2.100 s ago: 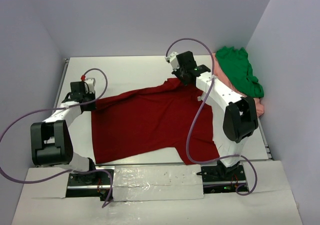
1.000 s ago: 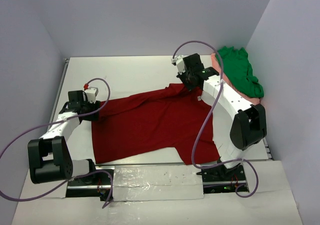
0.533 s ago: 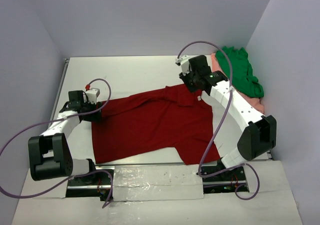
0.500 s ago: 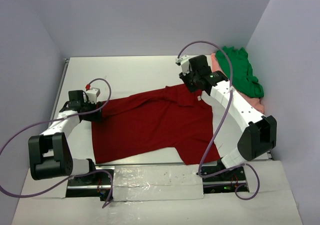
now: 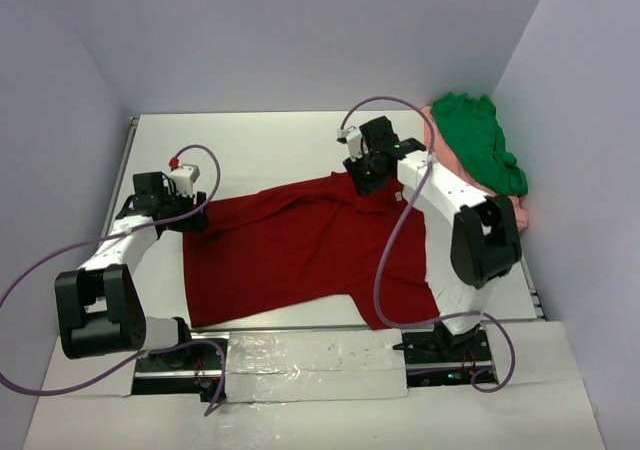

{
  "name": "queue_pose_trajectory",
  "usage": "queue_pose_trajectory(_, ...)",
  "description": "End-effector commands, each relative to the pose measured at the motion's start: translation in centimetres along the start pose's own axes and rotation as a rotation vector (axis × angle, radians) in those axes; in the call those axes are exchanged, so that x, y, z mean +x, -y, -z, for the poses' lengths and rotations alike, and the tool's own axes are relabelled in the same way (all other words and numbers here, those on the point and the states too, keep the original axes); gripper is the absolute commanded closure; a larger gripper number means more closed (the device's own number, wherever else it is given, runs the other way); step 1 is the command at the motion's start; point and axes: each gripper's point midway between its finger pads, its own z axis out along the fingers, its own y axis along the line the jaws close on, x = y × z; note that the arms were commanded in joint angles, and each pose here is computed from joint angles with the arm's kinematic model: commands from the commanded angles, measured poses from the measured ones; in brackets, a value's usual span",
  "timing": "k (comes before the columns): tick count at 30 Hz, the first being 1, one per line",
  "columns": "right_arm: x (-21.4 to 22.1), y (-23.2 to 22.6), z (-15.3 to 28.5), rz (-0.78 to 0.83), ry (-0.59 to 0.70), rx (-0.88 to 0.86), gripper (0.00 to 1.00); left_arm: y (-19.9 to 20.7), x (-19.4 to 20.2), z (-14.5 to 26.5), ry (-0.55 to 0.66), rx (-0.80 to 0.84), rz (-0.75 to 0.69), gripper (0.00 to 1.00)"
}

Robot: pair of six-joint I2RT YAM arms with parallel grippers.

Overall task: Fold and stack the t-shirts
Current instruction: Fold the flattened tshirt in 1/3 of the way

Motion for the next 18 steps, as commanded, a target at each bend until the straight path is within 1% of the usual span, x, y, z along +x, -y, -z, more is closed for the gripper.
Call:
queue_pose_trajectory(1, -3.4, 0.2, -0.6, -0.009, 0.066, -0.023, 0.65, 0.0, -3.4, 0.5, 0.102, 0.016, 0.004, 0.3)
queue_pose_trajectory(2, -3.1, 0.4, -1.8, -0.008, 0.042, -0.023, 0.65, 0.1, -3.5, 0.5, 0.105, 0.018, 0.001, 0.3)
queue_pose_trajectory(4, -4.0, 1.1, -2.5, -0.01, 0.046, -0.004, 0.65, -0.2, -3.5, 0.6, 0.105, 0.003, 0.006, 0.3)
queue_pose_trajectory(5, -3.7, 1.1, -3.7, -0.003, 0.024, -0.011, 0.65, -0.3, -3.7, 0.8, 0.115, -0.004, 0.003, 0.3)
queue_pose_trajectory(8, -4.0, 1.4, -5.1, -0.013, 0.009, -0.008, 0.65, -0.5, -3.9, 1.2, 0.127, -0.022, 0.001, 0.3)
queue_pose_trajectory(11, -4.3, 2.0, -5.7, -0.018, 0.003, 0.017, 0.65, -0.5, -3.9, 1.6, 0.13, -0.03, 0.001, 0.29)
queue_pose_trajectory(18, -3.5, 3.4, -7.7, -0.027, -0.067, 0.095, 0.64, -0.5, -3.8, 1.9, 0.135, -0.031, 0.011, 0.29)
